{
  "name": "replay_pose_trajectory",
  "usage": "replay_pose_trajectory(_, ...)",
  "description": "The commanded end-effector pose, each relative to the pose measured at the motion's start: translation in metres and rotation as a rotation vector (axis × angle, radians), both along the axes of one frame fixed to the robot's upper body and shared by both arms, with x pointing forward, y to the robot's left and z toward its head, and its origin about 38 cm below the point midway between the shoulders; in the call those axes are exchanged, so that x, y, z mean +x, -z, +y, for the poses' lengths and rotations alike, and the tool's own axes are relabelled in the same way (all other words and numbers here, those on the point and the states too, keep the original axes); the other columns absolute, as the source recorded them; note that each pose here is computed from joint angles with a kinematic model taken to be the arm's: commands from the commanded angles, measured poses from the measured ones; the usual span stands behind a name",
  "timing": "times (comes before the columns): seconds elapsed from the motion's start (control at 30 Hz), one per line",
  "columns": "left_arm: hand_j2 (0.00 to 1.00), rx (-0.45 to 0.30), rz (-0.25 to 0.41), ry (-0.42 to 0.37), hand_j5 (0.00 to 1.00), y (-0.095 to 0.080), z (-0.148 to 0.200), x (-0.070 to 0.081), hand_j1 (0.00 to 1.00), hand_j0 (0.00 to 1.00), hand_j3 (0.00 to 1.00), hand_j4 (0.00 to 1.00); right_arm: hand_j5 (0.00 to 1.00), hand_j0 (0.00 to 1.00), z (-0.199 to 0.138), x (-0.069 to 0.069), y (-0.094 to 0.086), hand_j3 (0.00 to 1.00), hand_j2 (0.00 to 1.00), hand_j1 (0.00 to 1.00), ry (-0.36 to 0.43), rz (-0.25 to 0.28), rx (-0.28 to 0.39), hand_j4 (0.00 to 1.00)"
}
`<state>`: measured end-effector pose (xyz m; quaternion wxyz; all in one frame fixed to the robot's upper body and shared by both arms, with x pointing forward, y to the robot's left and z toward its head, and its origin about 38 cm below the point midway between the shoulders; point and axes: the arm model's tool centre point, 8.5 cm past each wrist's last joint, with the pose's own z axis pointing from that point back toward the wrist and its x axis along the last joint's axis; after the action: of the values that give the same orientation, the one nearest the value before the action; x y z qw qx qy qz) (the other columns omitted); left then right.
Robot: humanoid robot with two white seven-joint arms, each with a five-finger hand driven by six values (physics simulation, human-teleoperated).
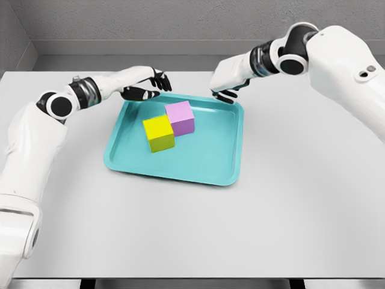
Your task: Push two cubes
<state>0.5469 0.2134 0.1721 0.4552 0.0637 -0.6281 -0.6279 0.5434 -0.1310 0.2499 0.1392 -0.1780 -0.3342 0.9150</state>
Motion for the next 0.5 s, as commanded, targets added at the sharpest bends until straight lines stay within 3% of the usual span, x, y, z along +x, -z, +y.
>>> replay_pose_trajectory(0.0,0.51,-0.012,0.018,-0.011,0.51,0.005,0.002,0.000,0.51,0.51,0.51,0.51,0.13,0.13,0.001,-0.012,0.001,0.13,0.13,0.13,-0.037,0.025,0.022,0.13)
replay_pose_trajectory(0.07,0.51,-0.033,-0.014,-0.028,0.51,-0.006,0.012,0.000,0.51,0.51,0.51,0.51,0.13,0.13,0.002,-0.013,0.004,0.13,0.13,0.13,-0.042,0.032,0.012,0.13)
replay_pose_trajectory(0.13,0.49,-0.085,-0.058,-0.056,0.49,-0.021,0.023,0.001,0.49,0.49,0.49,0.49,0.13,0.13,0.004,-0.018,0.010,0.13,0.13,0.13,-0.050,0.072,0.031,0.13)
replay_pose_trajectory(0.23,0.49,-0.165,-0.078,-0.075,0.49,-0.029,0.041,-0.006,0.49,0.49,0.49,0.49,0.14,0.14,0.000,-0.017,0.010,0.14,0.14,0.14,-0.040,0.072,0.032,0.14)
replay_pose_trajectory(0.37,0.49,-0.243,-0.137,-0.057,0.49,-0.036,0.077,-0.044,0.49,0.49,0.49,0.49,0.14,0.14,-0.015,-0.013,0.007,0.14,0.14,0.14,-0.006,0.067,0.033,0.14)
replay_pose_trajectory(0.47,0.48,-0.271,-0.148,-0.055,0.48,-0.039,0.094,-0.059,0.48,0.48,0.48,0.48,0.14,0.14,-0.024,-0.009,0.005,0.14,0.14,0.14,0.018,0.067,0.035,0.14)
